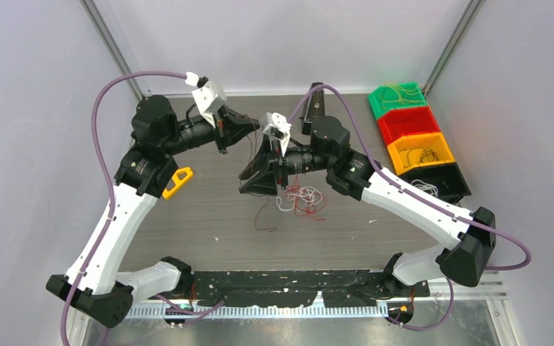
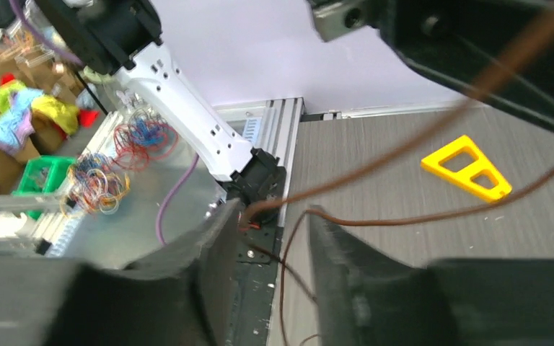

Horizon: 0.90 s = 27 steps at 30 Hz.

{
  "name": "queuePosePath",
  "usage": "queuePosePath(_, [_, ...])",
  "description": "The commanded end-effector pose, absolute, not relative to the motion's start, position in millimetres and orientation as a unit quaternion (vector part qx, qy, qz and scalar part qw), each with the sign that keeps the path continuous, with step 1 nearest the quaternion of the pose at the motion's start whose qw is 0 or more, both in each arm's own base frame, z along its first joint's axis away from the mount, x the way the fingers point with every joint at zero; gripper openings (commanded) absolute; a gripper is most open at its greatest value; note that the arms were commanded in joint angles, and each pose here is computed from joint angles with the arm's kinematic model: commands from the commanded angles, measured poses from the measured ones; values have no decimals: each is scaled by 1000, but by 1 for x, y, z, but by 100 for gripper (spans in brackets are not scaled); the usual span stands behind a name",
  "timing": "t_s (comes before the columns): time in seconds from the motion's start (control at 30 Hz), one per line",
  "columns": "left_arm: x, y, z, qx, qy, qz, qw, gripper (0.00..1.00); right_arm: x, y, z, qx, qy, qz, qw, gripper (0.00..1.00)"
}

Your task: Untangle the cables

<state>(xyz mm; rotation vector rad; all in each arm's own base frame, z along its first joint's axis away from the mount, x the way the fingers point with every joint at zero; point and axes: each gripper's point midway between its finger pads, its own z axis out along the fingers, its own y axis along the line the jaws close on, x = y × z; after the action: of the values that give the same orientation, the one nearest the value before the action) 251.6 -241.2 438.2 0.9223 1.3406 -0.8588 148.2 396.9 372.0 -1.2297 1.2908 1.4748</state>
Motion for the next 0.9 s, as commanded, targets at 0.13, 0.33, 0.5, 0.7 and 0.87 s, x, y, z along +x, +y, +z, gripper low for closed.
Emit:
queuePosePath(0.13, [246,-215,454,373,574,-359,635,0,185,377,395,-428,535,549,477,6])
queuePosePath(0.33, [257,-186,392,336,643,-330,604,0,206,345,435,-376,525,528,552,5])
queuePosePath(0.5, [226,-193,334,395,643,-360,549,0,226,317,482,-323,503,509,619,5])
queuePosePath(0.7, [197,-248,306,437,636,-440,459,0,228,314,526,-278,468,544,639,5])
queuePosePath(0.87, [203,-284,339,397,599,-509,473,0,234,319,525,-277,472,545,635,5])
